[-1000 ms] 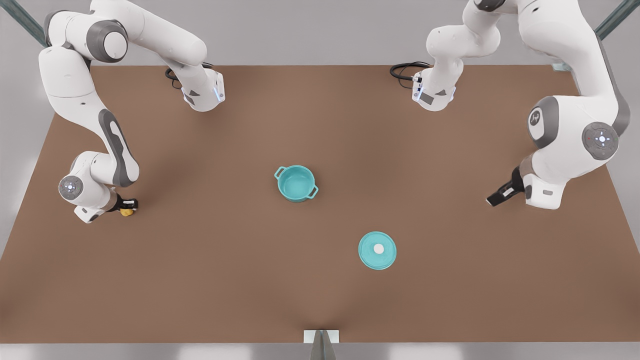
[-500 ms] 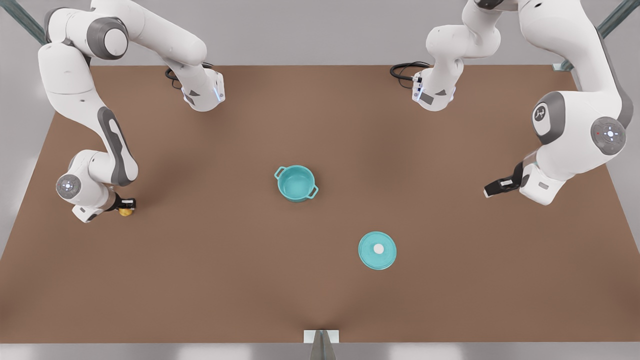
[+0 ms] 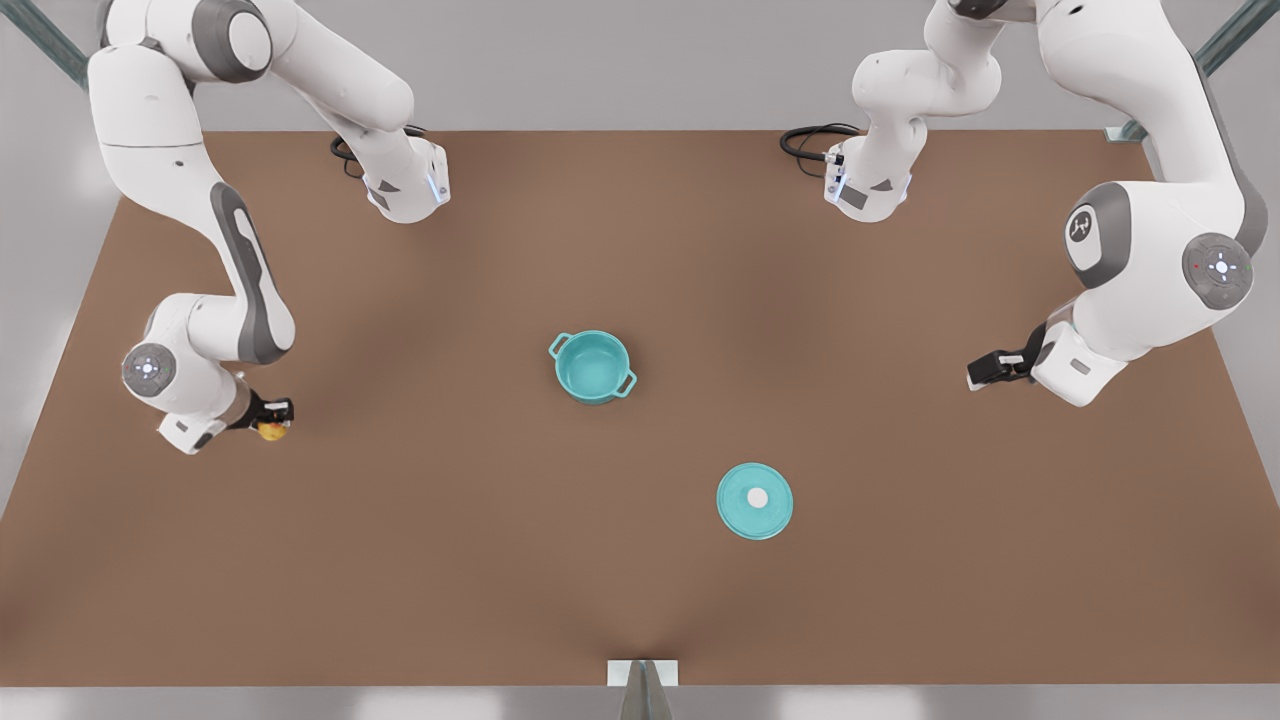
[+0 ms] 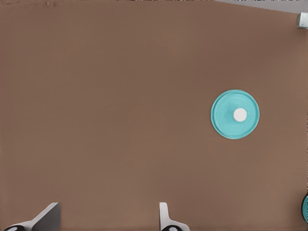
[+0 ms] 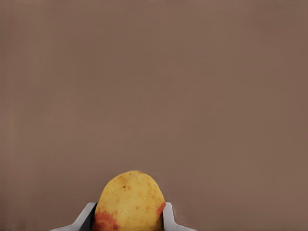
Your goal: Open the pot lid and put the potato into the pot
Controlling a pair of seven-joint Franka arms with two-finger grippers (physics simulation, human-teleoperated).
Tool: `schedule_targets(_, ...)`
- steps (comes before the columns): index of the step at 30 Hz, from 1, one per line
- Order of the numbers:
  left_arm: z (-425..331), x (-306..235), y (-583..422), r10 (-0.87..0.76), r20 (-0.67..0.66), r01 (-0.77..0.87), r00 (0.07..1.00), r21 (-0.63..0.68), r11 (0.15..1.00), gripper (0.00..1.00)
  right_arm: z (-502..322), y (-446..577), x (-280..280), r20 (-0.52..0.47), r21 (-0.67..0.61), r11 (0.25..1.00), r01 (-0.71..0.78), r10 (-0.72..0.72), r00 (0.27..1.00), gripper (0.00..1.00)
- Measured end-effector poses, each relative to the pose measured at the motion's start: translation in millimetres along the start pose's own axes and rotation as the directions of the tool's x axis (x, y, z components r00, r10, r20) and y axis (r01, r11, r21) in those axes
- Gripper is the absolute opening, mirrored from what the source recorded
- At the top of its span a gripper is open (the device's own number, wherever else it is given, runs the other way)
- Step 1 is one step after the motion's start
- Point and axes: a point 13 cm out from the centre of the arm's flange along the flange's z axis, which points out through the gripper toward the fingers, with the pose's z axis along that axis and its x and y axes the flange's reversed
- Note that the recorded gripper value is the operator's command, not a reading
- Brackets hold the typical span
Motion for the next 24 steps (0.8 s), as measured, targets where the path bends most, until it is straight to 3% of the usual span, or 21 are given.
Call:
schedule_targets(10,-8.3,-14.9,-12.7,0.064,0.023,-0.064,0.998,0.007,0.998,1.0,-76.7,200.7,-52.3,0.01,-0.143,0.989,0.02,-0.019,1.0,0.5)
schedule_targets(24,-7.2,-15.4,-13.0,0.107,0.023,-0.107,0.994,-0.004,0.994,1.0,-163.2,574.9,-22.9,-0.036,-0.292,0.956,-0.01,-0.001,0.999,0.49)
